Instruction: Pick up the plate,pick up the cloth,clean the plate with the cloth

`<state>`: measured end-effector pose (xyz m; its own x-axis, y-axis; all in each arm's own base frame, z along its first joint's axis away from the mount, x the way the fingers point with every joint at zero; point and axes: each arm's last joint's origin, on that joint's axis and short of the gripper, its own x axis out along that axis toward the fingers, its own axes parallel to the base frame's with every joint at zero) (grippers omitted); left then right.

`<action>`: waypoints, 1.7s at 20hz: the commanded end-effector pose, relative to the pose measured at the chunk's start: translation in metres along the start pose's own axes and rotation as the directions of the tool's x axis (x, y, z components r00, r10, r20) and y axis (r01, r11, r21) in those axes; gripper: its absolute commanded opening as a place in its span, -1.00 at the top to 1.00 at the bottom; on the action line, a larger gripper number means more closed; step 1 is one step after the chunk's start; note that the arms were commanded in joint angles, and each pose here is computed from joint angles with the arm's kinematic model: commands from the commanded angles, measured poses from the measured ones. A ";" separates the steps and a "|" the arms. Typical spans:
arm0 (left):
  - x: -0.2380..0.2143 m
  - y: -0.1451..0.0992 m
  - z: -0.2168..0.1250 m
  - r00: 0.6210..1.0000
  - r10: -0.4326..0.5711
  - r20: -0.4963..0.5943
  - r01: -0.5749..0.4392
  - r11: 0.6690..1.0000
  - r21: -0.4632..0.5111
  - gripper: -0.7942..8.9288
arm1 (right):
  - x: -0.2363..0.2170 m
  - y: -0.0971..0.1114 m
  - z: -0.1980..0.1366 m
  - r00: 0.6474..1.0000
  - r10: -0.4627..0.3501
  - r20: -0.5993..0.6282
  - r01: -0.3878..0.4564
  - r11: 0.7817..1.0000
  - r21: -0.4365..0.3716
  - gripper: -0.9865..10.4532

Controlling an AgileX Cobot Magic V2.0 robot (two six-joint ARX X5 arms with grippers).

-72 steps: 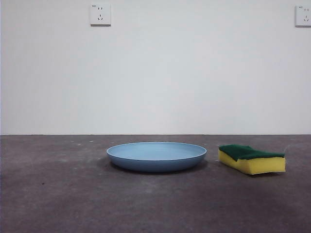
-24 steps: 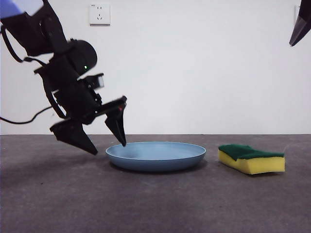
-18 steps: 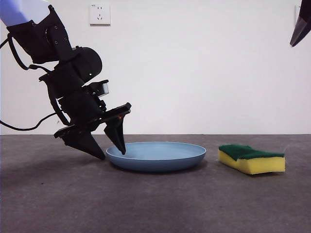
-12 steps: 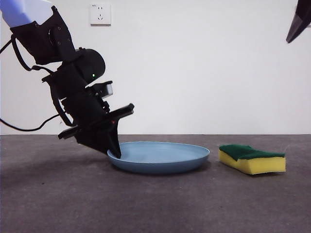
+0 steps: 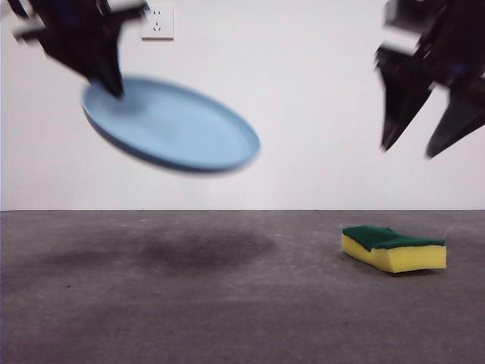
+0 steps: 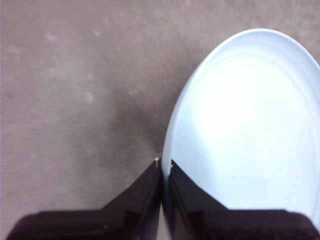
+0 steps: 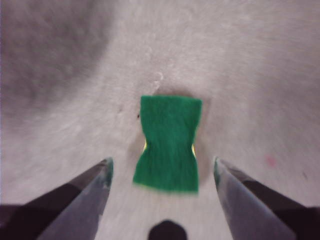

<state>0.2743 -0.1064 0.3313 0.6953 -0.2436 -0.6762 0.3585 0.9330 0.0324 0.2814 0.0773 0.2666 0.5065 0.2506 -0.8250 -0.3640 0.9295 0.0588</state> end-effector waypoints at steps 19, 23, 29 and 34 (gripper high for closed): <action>-0.086 0.005 -0.020 0.994 0.100 0.049 -0.101 0.995 0.005 0.85 | 0.120 0.009 -0.016 0.957 0.024 -0.290 -0.036 0.999 -0.036 0.86; -0.063 0.004 -0.018 0.995 0.099 -0.019 -0.099 0.995 0.012 0.85 | 0.092 0.021 -0.006 0.977 0.039 -0.212 -0.054 0.996 -0.065 0.86; -0.018 0.001 -0.017 0.991 0.043 -0.128 -0.041 0.999 0.019 0.85 | 0.005 0.061 0.013 0.975 0.208 0.074 -0.199 0.974 -0.112 0.86; -0.014 -0.014 -0.011 0.987 -0.140 -0.077 0.140 0.990 -0.012 0.85 | -0.022 0.105 0.018 0.912 0.352 0.212 -0.310 0.928 -0.207 0.86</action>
<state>0.2533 -0.1111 0.3330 0.5912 -0.3368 -0.7329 0.4453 0.8939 -0.0516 0.2451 0.1728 0.3059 0.5099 0.6159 -0.6005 -0.6690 0.7228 0.1732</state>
